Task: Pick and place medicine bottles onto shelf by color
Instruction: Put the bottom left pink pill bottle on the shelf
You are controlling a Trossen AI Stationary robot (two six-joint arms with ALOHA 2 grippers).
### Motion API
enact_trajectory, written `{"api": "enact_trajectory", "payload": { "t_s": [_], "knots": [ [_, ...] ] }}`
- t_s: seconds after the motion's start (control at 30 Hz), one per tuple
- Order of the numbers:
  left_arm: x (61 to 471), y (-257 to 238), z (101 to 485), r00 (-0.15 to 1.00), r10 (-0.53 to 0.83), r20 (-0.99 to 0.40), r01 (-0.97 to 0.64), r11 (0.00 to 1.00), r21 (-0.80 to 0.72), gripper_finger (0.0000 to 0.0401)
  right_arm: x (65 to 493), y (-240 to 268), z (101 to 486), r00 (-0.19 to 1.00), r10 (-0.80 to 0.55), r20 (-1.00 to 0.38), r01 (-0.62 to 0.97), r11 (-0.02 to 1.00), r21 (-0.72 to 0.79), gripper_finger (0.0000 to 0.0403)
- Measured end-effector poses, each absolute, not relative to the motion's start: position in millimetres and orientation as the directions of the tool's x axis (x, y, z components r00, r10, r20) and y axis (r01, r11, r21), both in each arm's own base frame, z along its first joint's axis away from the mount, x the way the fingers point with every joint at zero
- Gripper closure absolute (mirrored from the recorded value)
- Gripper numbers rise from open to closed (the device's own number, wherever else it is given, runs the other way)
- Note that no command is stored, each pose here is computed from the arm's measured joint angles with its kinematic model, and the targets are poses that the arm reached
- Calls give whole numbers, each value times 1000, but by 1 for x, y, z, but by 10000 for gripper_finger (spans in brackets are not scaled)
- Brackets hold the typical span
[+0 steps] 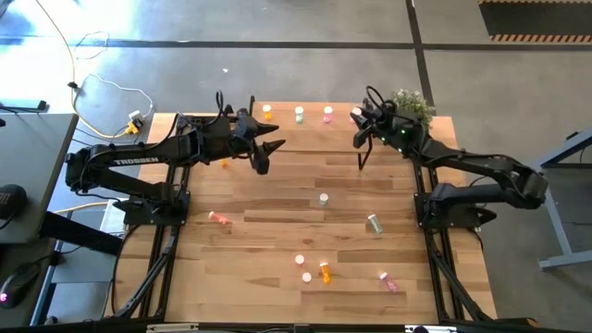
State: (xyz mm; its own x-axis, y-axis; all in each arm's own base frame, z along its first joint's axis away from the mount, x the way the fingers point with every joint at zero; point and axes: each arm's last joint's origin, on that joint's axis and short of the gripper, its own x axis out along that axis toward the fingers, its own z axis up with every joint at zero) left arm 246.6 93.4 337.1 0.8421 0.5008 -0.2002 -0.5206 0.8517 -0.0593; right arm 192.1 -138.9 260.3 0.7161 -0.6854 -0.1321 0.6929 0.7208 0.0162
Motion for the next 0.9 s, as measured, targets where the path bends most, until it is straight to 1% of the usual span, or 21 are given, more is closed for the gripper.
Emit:
{"api": "enact_trajectory", "payload": {
  "t_s": [0.13,0.23,0.67,0.9],
  "knots": [
    [246,93,336,837,503,-214,-525,850,-55,178,193,-150,250,723,-667,-180,672,739,-41,299],
    [246,93,334,833,503,-230,-526,849,-52,178,194,-158,243,721,-659,-211,665,745,-56,299],
    [246,94,334,824,517,-232,-535,844,-22,178,188,-168,239,699,-676,-234,685,726,-53,299],
    [245,94,334,818,527,-232,-545,838,-19,178,188,-172,235,716,-652,-248,668,744,-25,299]
  ]
}}
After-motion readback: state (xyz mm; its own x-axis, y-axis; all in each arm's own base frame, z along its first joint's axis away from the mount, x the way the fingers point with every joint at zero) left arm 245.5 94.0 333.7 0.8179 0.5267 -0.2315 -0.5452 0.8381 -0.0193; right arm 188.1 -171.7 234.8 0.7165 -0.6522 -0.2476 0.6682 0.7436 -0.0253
